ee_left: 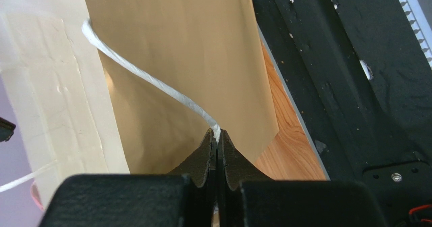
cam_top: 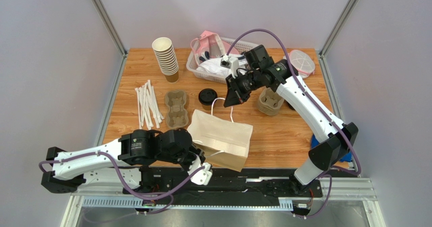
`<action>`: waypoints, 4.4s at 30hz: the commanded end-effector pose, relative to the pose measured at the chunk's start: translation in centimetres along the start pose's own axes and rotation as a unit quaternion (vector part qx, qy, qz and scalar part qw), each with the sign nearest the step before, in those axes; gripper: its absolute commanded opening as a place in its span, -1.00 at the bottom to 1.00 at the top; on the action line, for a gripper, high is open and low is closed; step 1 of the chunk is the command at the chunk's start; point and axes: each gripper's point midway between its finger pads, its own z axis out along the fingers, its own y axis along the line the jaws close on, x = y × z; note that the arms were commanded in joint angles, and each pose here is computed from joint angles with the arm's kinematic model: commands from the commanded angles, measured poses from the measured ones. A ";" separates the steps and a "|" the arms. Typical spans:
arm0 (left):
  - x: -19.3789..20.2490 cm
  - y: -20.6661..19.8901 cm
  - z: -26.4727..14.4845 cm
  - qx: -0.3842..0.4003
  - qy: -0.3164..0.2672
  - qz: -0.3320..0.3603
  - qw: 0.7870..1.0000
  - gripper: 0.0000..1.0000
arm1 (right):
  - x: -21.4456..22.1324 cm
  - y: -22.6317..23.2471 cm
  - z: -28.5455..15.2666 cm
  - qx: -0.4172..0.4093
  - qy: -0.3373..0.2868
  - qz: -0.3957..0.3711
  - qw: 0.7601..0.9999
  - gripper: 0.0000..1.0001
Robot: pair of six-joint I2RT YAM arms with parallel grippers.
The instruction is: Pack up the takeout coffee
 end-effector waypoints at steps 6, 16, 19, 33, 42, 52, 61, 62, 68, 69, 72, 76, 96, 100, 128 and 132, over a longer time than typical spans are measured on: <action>0.3 0.4 -0.3 -0.027 -0.002 -0.004 1.000 -1.00 | 2.9 -1.1 1.5 -0.011 0.048 0.024 0.998 -1.00; -1.0 2.0 -3.5 -0.065 -0.028 -0.049 0.996 -0.36 | 2.8 1.7 -1.6 -0.019 0.016 -0.007 1.000 -0.79; -2.5 2.9 -4.9 -0.072 -0.055 -0.062 0.994 -0.06 | 1.6 2.4 -3.4 -0.001 -0.012 -0.050 0.999 -0.18; -7.6 7.0 -10.5 -0.137 -0.146 -0.044 0.979 0.47 | -5.2 3.6 -9.9 0.089 -0.109 -0.258 0.956 0.90; -9.4 13.2 -18.4 -0.270 -0.203 -0.120 0.934 0.52 | -9.7 4.8 -8.8 0.104 -0.153 -0.379 0.907 0.97; -6.4 14.8 -23.5 -0.367 -0.232 -0.284 0.855 0.54 | -8.5 5.7 -1.7 0.059 -0.058 -0.586 0.806 0.84; -4.2 12.2 -23.5 -0.372 -0.239 -0.408 0.798 0.55 | -5.5 4.6 3.8 0.001 0.024 -0.626 0.779 0.58; -3.8 11.7 -23.1 -0.370 -0.236 -0.424 0.792 0.54 | -5.2 4.3 4.6 -0.005 0.034 -0.625 0.780 0.56; -1.9 10.5 -21.6 -0.367 -0.222 -0.477 0.767 0.52 | -3.6 3.6 6.4 -0.022 0.076 -0.618 0.782 0.34; -1.8 10.4 -21.4 -0.364 -0.220 -0.483 0.765 0.51 | -3.3 3.3 6.8 -0.024 0.084 -0.614 0.784 0.25; -1.0 10.2 -20.8 -0.363 -0.208 -0.497 0.760 0.48 | -2.7 2.7 6.6 -0.016 0.112 -0.603 0.790 -0.05; 0.6 9.8 -19.8 -0.364 -0.178 -0.524 0.749 0.45 | -1.6 1.8 5.9 -0.002 0.159 -0.562 0.811 -0.49; 15.9 13.5 -15.9 -0.270 0.017 -0.620 0.737 0.59 | -0.3 -1.1 -1.3 0.157 0.142 -0.251 0.945 -1.00; 22.2 13.6 -14.5 -0.235 0.063 -0.647 0.722 0.83 | 0.2 -2.6 -2.0 0.176 0.137 -0.195 0.955 -1.00; 37.7 15.5 -4.8 -0.151 0.123 -0.432 0.880 0.35 | 1.6 -2.1 -2.4 0.131 0.141 -0.174 0.966 -1.00; 39.2 15.5 -4.0 -0.151 0.130 -0.427 0.882 0.31 | 1.5 -2.0 -2.7 0.134 0.137 -0.176 0.965 -1.00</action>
